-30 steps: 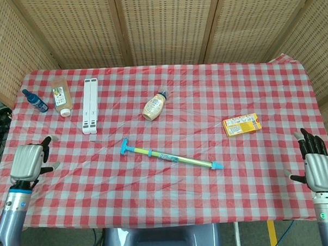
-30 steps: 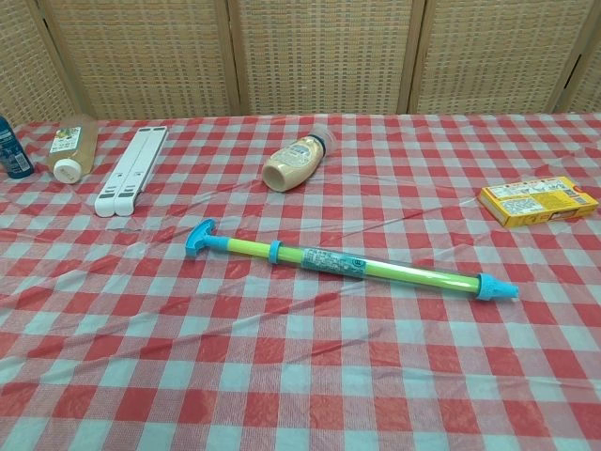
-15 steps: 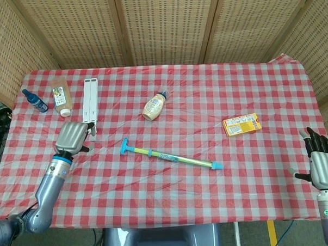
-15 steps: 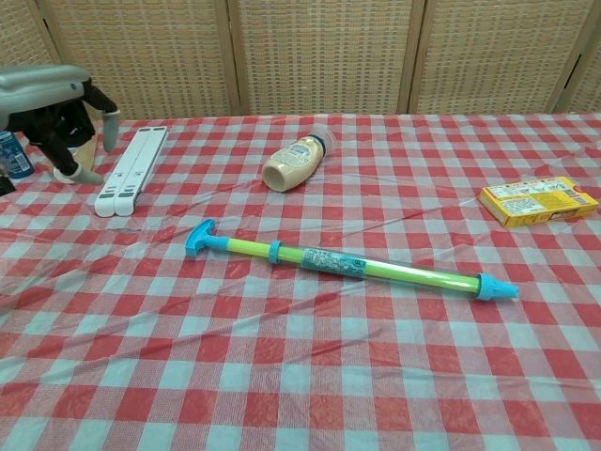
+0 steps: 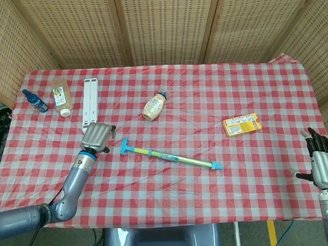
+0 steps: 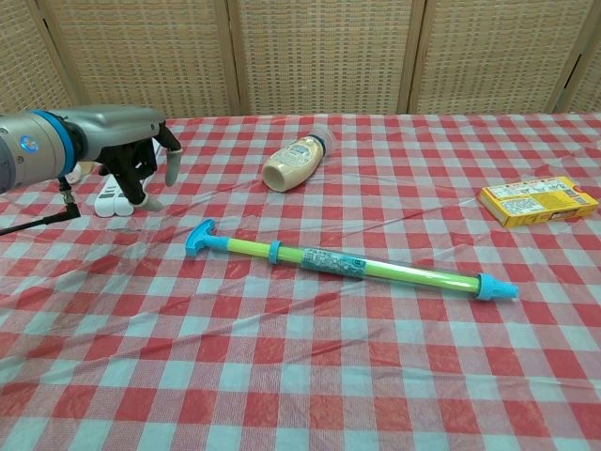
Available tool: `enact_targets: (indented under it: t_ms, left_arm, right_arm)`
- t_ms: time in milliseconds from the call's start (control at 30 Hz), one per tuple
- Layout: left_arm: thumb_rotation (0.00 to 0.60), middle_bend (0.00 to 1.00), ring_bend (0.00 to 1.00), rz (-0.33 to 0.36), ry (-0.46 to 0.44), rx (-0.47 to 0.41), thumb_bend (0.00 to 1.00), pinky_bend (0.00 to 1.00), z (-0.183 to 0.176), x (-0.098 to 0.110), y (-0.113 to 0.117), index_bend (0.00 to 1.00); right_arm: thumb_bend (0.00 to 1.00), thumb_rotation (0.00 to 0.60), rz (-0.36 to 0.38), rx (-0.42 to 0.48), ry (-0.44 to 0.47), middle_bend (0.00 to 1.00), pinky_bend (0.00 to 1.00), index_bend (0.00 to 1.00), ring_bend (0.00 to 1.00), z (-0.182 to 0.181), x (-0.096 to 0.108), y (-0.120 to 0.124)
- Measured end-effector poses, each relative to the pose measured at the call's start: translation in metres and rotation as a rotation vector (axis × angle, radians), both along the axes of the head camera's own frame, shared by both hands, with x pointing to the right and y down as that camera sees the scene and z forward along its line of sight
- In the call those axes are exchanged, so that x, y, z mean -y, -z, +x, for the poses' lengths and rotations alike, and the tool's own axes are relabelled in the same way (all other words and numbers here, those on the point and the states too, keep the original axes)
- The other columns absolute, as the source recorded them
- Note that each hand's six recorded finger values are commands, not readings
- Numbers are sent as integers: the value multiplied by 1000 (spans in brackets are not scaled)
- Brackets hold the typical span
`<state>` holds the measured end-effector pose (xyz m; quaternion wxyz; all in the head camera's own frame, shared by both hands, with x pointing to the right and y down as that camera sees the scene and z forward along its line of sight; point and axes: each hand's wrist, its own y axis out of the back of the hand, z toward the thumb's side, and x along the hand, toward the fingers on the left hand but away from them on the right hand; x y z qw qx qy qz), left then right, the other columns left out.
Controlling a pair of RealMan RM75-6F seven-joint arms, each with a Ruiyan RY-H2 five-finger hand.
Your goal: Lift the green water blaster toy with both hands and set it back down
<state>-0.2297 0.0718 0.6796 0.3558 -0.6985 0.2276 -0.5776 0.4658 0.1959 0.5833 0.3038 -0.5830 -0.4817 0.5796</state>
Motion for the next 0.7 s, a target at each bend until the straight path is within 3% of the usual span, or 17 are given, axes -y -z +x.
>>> enact_targets:
  t_ms: [700]
  left_arm:
    - [600,861,808,-78,-43,28,305,726,39,-13,-29,442]
  right_arm:
    - [86,600,-20,53,-6,0,0,3,0,0,0,-2]
